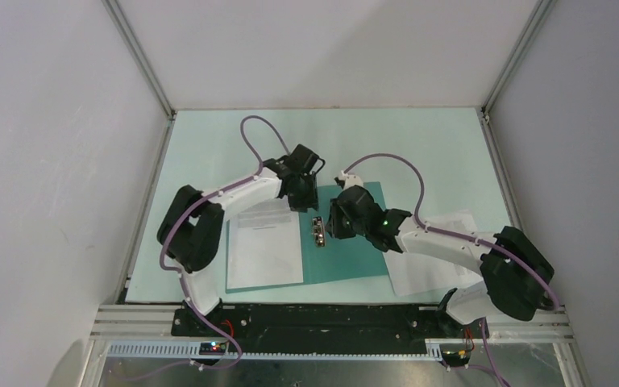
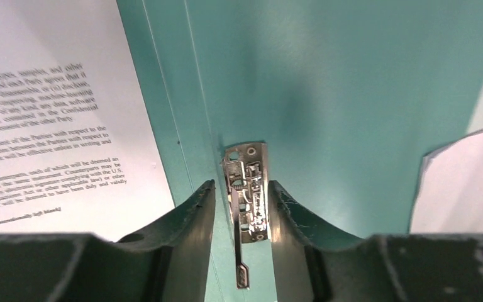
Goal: Put the files into the folder
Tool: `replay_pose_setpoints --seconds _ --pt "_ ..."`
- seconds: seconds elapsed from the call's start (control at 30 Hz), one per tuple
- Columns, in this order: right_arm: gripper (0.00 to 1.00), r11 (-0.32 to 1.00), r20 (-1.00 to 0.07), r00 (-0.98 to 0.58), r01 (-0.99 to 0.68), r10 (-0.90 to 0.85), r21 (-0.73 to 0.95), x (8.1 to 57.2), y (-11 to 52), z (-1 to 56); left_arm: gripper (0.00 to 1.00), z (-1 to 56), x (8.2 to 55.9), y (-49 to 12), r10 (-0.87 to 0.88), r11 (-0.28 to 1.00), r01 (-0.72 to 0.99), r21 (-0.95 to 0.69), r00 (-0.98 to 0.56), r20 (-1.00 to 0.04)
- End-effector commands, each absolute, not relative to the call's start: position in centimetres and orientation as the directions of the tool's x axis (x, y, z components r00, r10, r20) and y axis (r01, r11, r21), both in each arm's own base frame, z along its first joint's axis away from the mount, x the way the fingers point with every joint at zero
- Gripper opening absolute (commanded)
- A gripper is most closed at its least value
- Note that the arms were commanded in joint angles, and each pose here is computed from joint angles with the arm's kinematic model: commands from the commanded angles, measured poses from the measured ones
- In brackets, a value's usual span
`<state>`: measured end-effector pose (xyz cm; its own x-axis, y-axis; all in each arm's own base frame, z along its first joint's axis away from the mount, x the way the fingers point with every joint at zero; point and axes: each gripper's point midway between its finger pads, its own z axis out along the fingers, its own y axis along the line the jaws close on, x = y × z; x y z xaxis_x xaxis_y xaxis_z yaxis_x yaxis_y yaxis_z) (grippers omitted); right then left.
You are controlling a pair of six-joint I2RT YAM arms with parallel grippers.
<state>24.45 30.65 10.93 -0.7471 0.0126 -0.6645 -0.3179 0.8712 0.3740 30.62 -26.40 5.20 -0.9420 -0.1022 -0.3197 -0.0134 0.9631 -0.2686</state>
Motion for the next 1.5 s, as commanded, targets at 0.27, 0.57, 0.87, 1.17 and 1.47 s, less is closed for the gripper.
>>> replay_pose_setpoints --seconds 0.27,0.57,0.87,1.17,1.47 --pt "0.07 0.635 -0.580 -0.813 -0.475 -0.052 0.609 20.0 37.9 9.8 0.43 14.5 33.9 -20.9 -0.239 0.932 -0.059 -0.359 -0.842 -0.483" --pt "0.03 0.674 -0.583 -0.813 -0.423 0.013 0.606 26.9 39.3 9.1 0.42 15.9 31.9 -18.7 -0.254 0.926 -0.053 -0.373 -0.819 -0.515" --pt "0.03 0.694 -0.547 -0.837 -0.380 0.023 0.612 32.1 39.7 6.8 0.43 15.8 30.3 -17.9 -0.236 0.930 -0.032 -0.367 -0.817 -0.527" --pt "0.02 0.704 -0.563 -0.824 -0.363 0.062 0.610 34.2 38.3 8.4 0.47 16.0 29.3 -17.3 -0.228 0.930 -0.016 -0.368 -0.809 -0.542" --pt "0.00 0.727 -0.572 -0.809 -0.312 0.134 0.612 32.4 33.3 11.1 0.51 16.1 29.1 -17.5 -0.210 0.930 0.006 -0.368 -0.813 -0.543"
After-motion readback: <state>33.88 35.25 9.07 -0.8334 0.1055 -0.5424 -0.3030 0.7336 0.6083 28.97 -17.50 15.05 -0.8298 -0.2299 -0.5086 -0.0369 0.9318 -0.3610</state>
